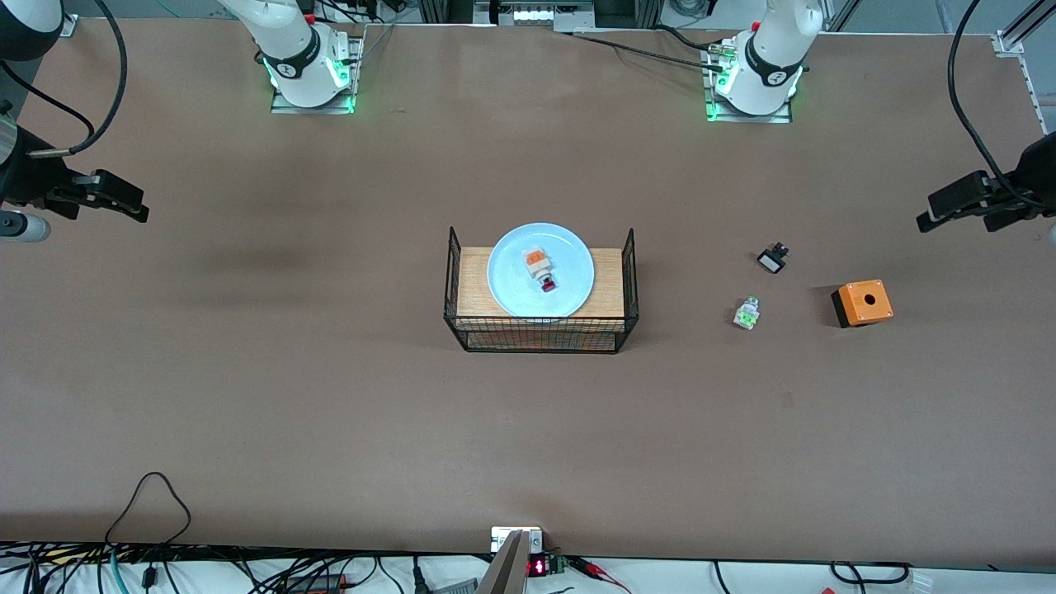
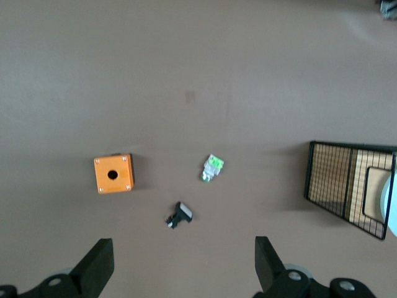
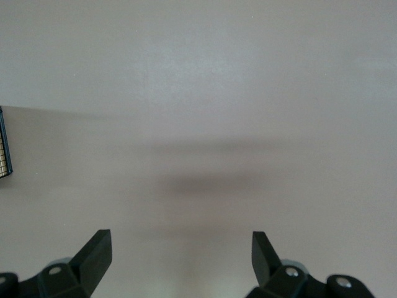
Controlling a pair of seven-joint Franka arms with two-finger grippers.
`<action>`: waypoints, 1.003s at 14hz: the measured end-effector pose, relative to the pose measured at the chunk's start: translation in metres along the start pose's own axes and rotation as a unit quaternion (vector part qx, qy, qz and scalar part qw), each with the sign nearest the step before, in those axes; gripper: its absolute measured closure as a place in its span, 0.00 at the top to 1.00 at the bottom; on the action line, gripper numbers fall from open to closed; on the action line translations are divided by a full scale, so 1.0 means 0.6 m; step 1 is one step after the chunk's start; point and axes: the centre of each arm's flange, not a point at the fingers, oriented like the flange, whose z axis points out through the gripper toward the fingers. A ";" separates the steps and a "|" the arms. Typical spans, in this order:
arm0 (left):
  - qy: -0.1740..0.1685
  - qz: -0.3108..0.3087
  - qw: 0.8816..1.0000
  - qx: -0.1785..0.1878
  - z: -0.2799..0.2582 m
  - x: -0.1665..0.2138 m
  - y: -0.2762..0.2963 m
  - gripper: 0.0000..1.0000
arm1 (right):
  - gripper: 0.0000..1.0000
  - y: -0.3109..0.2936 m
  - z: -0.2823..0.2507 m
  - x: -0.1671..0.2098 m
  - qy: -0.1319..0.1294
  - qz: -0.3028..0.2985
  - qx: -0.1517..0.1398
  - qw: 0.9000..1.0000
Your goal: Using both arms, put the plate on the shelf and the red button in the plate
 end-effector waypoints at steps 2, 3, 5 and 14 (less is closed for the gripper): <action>0.005 0.030 0.999 0.025 -0.001 0.002 -0.007 1.00 | 1.00 0.003 0.000 0.000 0.000 0.002 0.000 1.000; 0.004 0.062 0.998 0.032 -0.001 0.003 -0.009 1.00 | 1.00 0.004 0.000 0.000 0.000 0.002 0.000 1.000; 0.003 0.085 0.996 0.034 -0.001 0.003 -0.009 1.00 | 1.00 0.004 0.000 0.000 0.000 0.002 0.000 1.000; 0.008 0.053 0.998 0.035 0.103 0.035 -0.005 1.00 | 1.00 0.000 0.000 0.000 0.000 0.000 0.000 1.000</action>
